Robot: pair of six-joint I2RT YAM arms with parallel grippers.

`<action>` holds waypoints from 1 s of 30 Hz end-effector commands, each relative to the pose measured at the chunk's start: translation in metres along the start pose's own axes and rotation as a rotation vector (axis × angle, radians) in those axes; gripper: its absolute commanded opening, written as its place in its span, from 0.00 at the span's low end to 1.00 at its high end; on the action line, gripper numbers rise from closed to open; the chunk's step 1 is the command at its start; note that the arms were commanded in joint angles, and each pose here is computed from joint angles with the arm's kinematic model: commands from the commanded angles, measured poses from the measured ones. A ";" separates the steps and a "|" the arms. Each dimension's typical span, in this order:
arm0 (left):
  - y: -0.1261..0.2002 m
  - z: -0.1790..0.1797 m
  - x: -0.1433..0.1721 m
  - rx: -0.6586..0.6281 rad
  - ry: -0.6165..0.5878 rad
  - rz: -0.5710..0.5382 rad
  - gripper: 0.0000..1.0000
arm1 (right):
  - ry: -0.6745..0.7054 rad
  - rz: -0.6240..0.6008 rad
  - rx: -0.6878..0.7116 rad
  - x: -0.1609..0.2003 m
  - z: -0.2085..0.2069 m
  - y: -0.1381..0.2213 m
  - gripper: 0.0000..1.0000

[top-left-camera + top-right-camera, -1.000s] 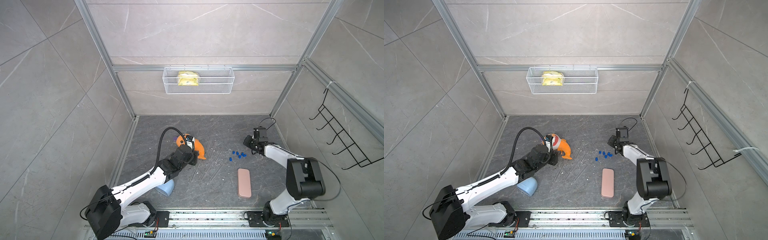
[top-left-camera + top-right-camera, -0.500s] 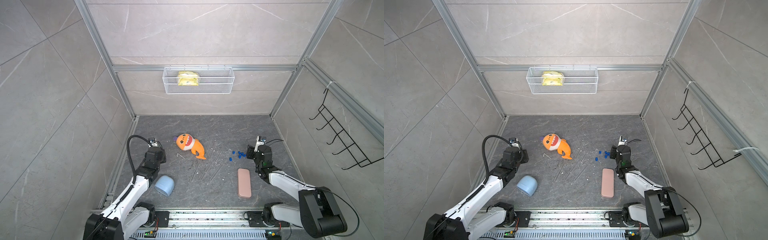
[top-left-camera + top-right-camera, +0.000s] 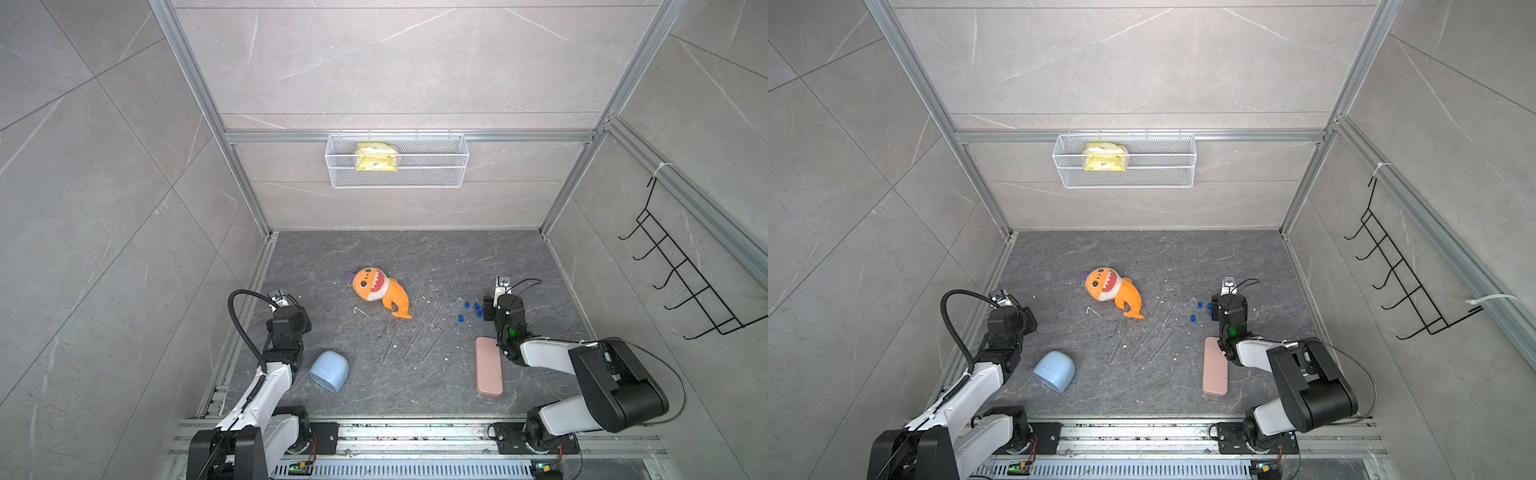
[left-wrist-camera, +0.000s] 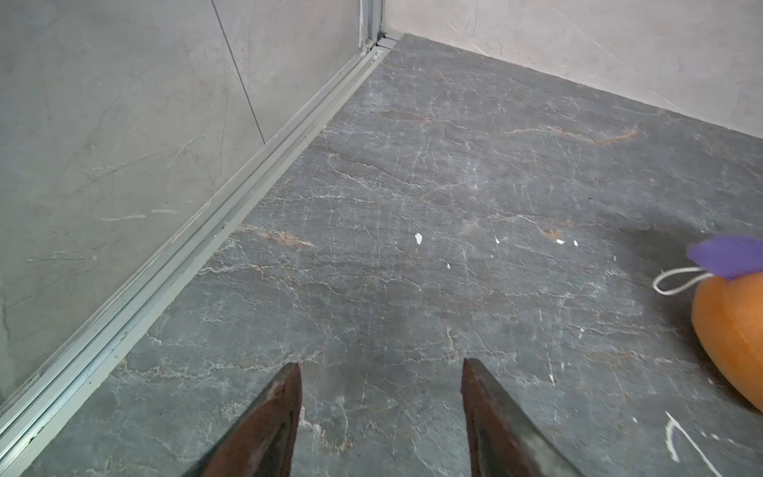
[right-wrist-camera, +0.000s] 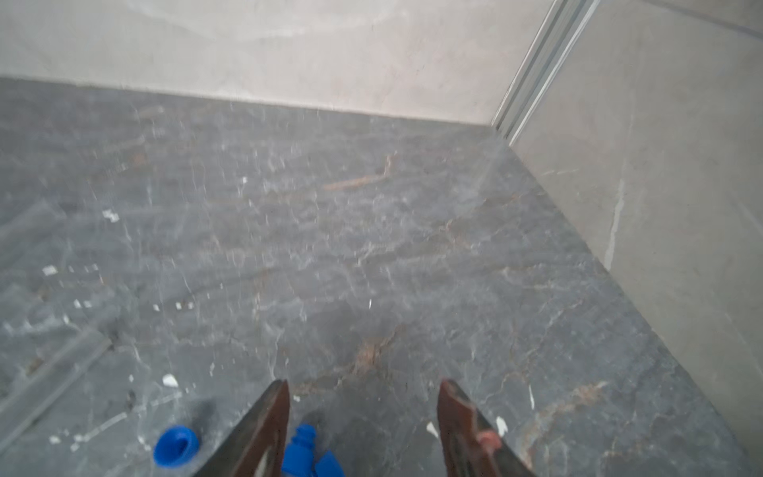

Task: Remove stoppers from test tubes
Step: Reset both arms

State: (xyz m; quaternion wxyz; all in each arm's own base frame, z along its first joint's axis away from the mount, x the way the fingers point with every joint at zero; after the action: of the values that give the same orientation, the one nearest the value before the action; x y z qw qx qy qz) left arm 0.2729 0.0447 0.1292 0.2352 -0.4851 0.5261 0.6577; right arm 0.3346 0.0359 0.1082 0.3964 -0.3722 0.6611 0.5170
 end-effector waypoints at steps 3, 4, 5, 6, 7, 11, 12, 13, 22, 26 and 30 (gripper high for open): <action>-0.020 0.003 -0.015 0.035 0.014 -0.194 0.65 | -0.059 -0.110 0.005 -0.015 -0.013 0.003 0.62; -0.027 0.000 -0.014 0.043 -0.002 -0.187 0.65 | -0.074 -0.121 -0.018 -0.013 -0.014 0.003 0.63; -0.034 0.000 -0.010 0.031 -0.001 -0.186 0.64 | -0.079 -0.102 -0.049 -0.007 -0.014 0.000 0.64; -0.039 -0.002 -0.014 0.035 -0.018 -0.215 0.64 | -0.085 -0.119 -0.059 -0.005 -0.014 -0.004 0.66; -0.041 -0.009 -0.013 0.075 -0.038 -0.179 0.65 | -0.085 -0.151 -0.056 -0.005 -0.015 -0.003 0.68; -0.048 -0.019 -0.004 0.147 -0.079 -0.133 0.87 | -0.090 -0.128 -0.052 -0.005 -0.016 -0.004 1.00; -0.054 -0.023 -0.004 0.161 -0.096 -0.182 0.99 | -0.090 -0.104 -0.048 -0.003 -0.017 -0.004 1.00; -0.055 -0.029 -0.002 0.181 -0.123 -0.169 1.00 | -0.091 -0.111 -0.049 -0.003 -0.016 -0.004 1.00; -0.058 -0.035 -0.002 0.190 -0.149 -0.107 1.00 | -0.092 -0.121 -0.051 -0.004 -0.016 -0.004 1.00; -0.058 -0.035 -0.002 0.191 -0.152 -0.102 1.00 | -0.092 -0.120 -0.052 -0.004 -0.016 -0.004 1.00; -0.058 -0.036 -0.002 0.192 -0.153 -0.101 1.00 | -0.091 -0.121 -0.052 -0.005 -0.016 -0.004 1.00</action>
State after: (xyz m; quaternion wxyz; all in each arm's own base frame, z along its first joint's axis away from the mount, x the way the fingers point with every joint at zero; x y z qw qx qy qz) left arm 0.3274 0.0327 0.0911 0.3289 -0.4286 0.5538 0.6336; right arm 0.3388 0.0202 0.1144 0.4434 -0.3971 0.6083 0.5250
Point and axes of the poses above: each gripper's point midway between its finger pads, its own y axis back along the fingers, its own z axis along the line the jaws close on, x = y × z, the point moved 5 cm from there along y, back along the fingers, and after that the axes turned 2 degrees about -y, right-handed, at the moved point
